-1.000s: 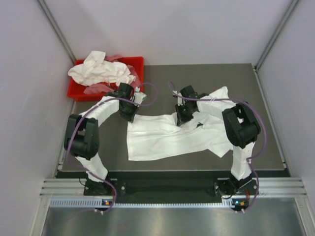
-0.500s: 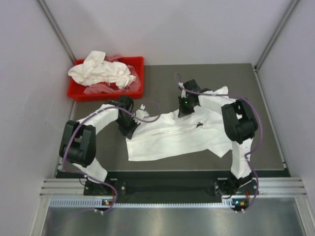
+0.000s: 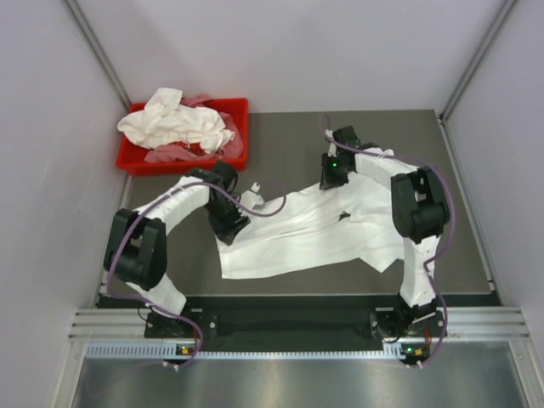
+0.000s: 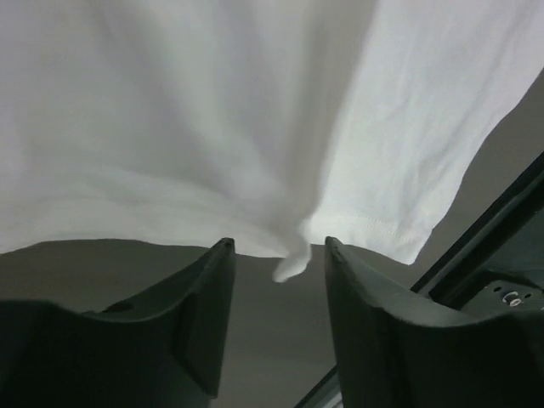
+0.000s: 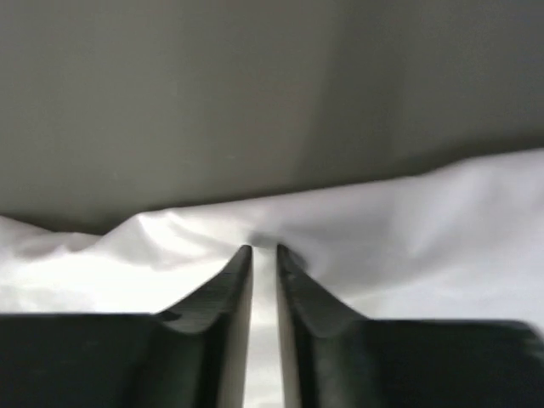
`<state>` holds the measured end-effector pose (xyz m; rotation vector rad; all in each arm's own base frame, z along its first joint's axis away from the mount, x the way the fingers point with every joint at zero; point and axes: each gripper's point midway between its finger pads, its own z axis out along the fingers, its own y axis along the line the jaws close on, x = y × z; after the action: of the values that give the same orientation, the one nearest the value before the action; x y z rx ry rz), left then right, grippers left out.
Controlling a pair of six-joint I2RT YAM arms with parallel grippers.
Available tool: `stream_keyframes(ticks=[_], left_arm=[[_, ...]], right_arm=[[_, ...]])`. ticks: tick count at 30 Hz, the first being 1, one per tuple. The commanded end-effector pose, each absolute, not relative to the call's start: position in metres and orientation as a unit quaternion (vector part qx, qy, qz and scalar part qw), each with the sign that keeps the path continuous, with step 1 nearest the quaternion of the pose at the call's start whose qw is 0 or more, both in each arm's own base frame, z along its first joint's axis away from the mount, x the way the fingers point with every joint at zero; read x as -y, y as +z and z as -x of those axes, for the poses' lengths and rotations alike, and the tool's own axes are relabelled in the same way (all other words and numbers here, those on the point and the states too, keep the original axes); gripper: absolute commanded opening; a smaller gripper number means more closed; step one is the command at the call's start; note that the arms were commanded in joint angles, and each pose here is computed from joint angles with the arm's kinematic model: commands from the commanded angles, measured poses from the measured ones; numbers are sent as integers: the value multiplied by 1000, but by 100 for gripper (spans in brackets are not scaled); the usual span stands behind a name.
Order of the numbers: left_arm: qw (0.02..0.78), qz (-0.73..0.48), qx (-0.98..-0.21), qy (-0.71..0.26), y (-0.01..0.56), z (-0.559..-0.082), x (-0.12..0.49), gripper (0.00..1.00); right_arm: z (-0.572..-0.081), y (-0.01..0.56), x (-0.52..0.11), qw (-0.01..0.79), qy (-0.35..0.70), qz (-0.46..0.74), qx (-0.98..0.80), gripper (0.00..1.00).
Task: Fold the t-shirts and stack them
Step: Fold the tshirt
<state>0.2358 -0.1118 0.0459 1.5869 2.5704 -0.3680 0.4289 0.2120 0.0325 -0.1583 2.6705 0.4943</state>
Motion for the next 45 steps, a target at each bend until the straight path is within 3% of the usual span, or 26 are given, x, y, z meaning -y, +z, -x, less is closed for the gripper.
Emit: stream_keyframes(ticks=[1, 2, 3, 6, 9, 14, 21, 24, 26, 27, 29, 30, 32, 36, 40, 45], left_arm=[[131, -482, -851, -163, 100, -269, 129, 54], [149, -433, -867, -196, 110, -280, 126, 69], [177, -405, -874, -203, 124, -297, 123, 71], [217, -297, -919, -145, 116, -343, 94, 73], [223, -235, -944, -67, 90, -365, 71, 72], [209, -229, -949, -55, 63, -371, 71, 72], [182, -244, -952, -38, 27, -367, 74, 71], [175, -244, -953, -38, 17, -367, 74, 60], [169, -246, -953, -54, 15, -365, 79, 41], [165, -248, -952, -63, 14, -362, 82, 35], [160, -254, -951, -74, 13, -358, 85, 2], [158, -251, -952, -71, 13, -357, 83, 0], [160, -242, -956, -47, 11, -362, 73, 0], [209, -154, -964, 48, 26, -402, 25, 0], [259, -121, -957, 52, 54, -430, 20, 0], [243, -127, -961, 40, 45, -433, 27, 0]], right_arm=[[-460, 94, -179, 281, 172, 32, -944, 23], [-467, 106, -159, 296, 166, 16, -941, 30], [-470, 110, -148, 302, 159, 8, -940, 43], [-481, 114, -95, 310, 125, -38, -942, 58], [-494, 105, -52, 303, 99, -80, -944, 62], [-521, 83, -3, 286, 68, -119, -948, 64], [-546, 61, 9, 279, 73, -133, -948, 64], [-550, 47, 6, 265, 81, -130, -952, 59], [-552, 38, 10, 263, 78, -138, -952, 51], [-552, 36, 12, 262, 78, -143, -951, 41], [-556, 34, 20, 268, 79, -158, -947, 27], [-558, 35, 23, 271, 78, -163, -946, 14], [-564, 39, 32, 285, 79, -176, -939, 1], [-582, 53, 49, 322, 78, -201, -922, 0], [-605, 75, 65, 375, 88, -230, -894, 0], [-626, 89, 66, 411, 104, -225, -877, 0]])
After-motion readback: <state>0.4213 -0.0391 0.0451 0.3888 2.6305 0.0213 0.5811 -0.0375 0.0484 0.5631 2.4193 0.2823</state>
